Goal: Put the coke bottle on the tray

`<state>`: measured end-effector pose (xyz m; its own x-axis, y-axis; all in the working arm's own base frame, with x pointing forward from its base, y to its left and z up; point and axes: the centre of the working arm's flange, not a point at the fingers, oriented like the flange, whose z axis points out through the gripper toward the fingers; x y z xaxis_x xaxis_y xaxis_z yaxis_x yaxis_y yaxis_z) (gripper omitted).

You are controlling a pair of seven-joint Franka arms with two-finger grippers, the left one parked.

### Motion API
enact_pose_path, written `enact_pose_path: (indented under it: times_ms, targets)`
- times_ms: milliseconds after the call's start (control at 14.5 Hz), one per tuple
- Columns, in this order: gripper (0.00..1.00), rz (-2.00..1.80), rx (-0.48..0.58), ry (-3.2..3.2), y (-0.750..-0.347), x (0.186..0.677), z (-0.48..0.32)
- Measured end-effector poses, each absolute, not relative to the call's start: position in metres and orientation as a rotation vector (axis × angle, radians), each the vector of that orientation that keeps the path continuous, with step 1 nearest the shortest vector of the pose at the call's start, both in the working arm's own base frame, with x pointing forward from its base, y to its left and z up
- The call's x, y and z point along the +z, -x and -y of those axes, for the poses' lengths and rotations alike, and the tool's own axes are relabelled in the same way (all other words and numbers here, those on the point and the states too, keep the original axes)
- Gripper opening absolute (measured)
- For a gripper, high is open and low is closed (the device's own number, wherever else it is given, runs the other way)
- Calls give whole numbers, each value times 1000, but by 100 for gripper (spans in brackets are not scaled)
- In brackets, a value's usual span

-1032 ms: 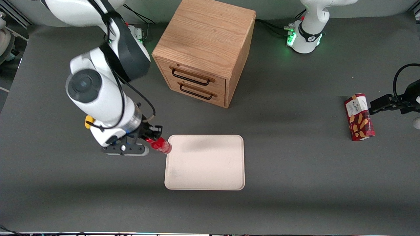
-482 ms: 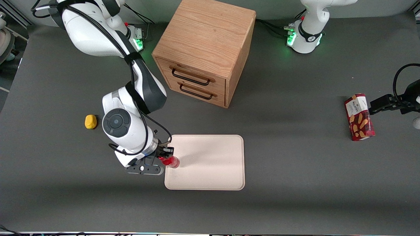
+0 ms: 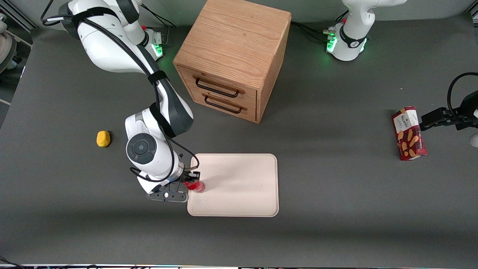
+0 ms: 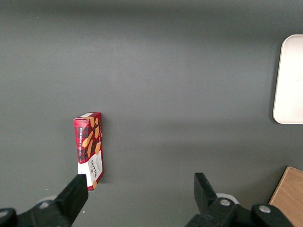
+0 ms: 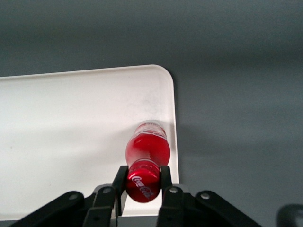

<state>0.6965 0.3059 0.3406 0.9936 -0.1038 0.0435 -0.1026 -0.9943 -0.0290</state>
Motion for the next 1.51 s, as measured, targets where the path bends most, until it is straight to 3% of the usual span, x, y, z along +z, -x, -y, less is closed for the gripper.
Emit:
enact_pose_path:
  times_ms: [275, 482, 550, 757, 963, 1514]
  targets:
    - [36, -163, -71, 3111, -697, 340, -305]
    - [60, -163, -75, 3109, -697, 341, -305]
    - [74, -163, -75, 3109, -697, 341, -305]
    - [100, -164, -86, 3106, -698, 344, -306]
    - [100, -169, -76, 3111, -695, 366, -302]
    - [100, -195, 7, 3137, -640, 519, -267]
